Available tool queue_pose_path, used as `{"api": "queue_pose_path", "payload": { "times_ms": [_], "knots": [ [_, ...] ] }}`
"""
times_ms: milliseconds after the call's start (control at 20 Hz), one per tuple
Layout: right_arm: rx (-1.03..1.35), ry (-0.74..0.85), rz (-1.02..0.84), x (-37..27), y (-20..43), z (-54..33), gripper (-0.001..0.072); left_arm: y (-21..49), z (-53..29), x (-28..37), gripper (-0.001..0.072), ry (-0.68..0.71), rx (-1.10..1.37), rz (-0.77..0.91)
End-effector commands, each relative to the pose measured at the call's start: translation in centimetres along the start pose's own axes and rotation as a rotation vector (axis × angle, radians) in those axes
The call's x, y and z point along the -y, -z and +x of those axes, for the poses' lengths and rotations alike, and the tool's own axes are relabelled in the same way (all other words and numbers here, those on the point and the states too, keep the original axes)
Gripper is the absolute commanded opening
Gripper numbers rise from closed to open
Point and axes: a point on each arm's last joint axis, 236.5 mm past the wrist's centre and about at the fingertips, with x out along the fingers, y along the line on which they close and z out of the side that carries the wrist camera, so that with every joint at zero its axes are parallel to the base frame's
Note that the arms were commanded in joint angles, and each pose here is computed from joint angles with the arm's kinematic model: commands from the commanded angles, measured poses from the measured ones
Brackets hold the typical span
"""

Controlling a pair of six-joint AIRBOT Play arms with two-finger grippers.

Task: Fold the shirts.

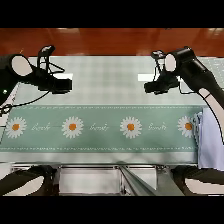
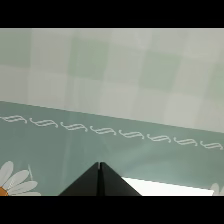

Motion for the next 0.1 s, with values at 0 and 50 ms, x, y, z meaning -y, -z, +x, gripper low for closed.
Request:
{"api": "queue_pose_path", "payload": {
  "times_ms": [0,50],
  "knots": [
    [-0.001,0.006,-0.001,0.09,0.03,0.04,0.0031,0.15,0.04,-0.05,0.0015,-0.002,-0.007,-0.001],
    [-0.001,0.006,-0.001,0.09,0.03,0.04,0.0031,0.15,0.04,-0.05,0.0015,-0.002,-0.007,-0.001]
  ]
}}
